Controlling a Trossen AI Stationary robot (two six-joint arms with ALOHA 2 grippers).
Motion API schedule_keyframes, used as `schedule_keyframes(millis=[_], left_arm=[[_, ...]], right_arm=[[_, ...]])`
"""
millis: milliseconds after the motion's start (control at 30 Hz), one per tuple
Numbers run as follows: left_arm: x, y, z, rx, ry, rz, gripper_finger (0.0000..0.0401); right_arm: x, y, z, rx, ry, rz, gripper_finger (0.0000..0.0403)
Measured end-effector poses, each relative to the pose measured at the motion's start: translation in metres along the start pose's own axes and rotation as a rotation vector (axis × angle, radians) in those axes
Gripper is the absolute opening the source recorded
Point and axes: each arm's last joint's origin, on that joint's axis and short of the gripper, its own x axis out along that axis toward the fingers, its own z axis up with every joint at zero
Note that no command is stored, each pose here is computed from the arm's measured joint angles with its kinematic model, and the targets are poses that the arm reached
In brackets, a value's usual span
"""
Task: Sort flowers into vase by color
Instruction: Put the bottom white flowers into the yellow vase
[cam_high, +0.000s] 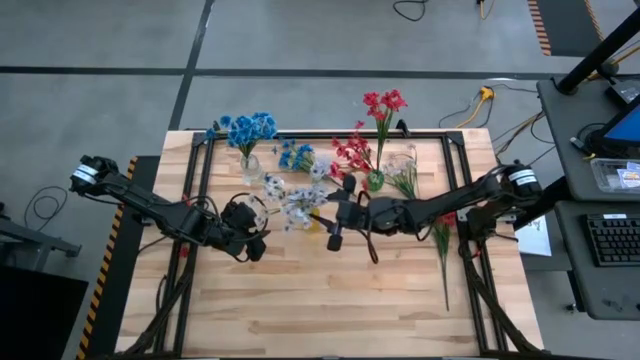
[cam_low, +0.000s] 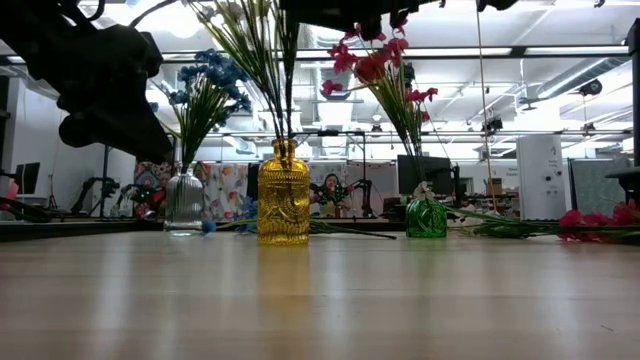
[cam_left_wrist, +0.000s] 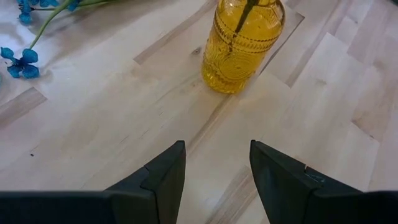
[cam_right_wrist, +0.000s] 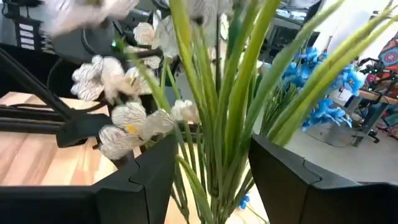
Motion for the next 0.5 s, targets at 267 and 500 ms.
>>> schedule_keyframes(millis=[267,500], left_arm=[[0.0,0.0,0.0,0.001,0.0,0.0,0.0166],[0.0,0.0,0.0,0.0,0.0,0.0,0.0166]], right_arm=[[0.003,0.001,-0.013,-0.027,0.088,-0.068,0.0192],[0.001,0.002,-0.02,-0.029,0.133,-0.058,0.0192]])
